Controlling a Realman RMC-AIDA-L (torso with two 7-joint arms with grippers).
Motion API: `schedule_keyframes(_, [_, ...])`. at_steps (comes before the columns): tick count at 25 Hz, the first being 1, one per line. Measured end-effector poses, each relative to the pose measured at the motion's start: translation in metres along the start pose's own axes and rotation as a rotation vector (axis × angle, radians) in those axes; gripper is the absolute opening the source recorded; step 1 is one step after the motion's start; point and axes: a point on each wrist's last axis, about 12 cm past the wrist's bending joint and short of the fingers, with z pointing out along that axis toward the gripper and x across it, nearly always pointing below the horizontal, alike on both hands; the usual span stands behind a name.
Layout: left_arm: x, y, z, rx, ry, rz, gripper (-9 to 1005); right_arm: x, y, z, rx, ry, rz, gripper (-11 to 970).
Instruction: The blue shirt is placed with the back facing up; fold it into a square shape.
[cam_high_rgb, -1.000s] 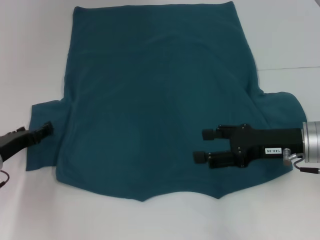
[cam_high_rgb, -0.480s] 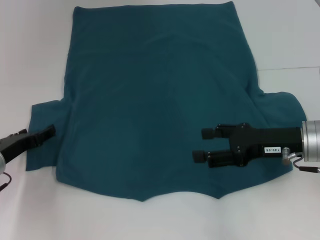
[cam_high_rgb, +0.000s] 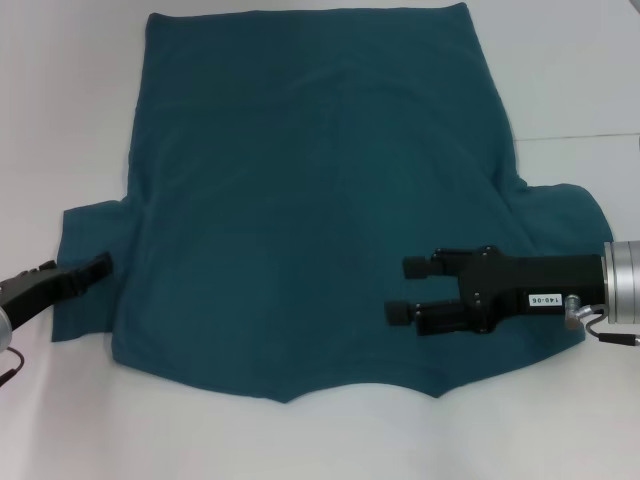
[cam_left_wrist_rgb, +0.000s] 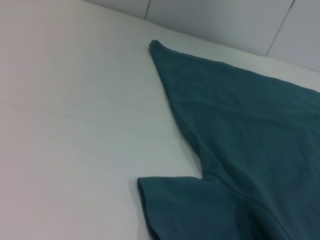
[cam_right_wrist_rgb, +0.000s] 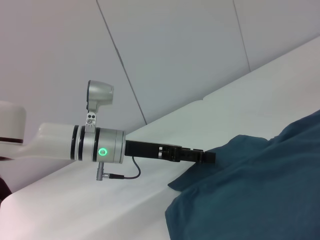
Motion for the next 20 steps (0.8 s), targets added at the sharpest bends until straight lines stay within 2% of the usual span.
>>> schedule_keyframes(12, [0.0002, -0.0092, 0.0030, 0.046, 0.015, 0.024, 873, 0.0011, 0.0001, -0.0006, 0.002, 0.000, 0.003, 899])
schedule_keyframes(20, [-0.0019, -0.0090, 0.0029, 0.046, 0.008, 0.025, 873, 0.0009, 0.0001, -0.0005, 0.001, 0.000, 0.003, 900])
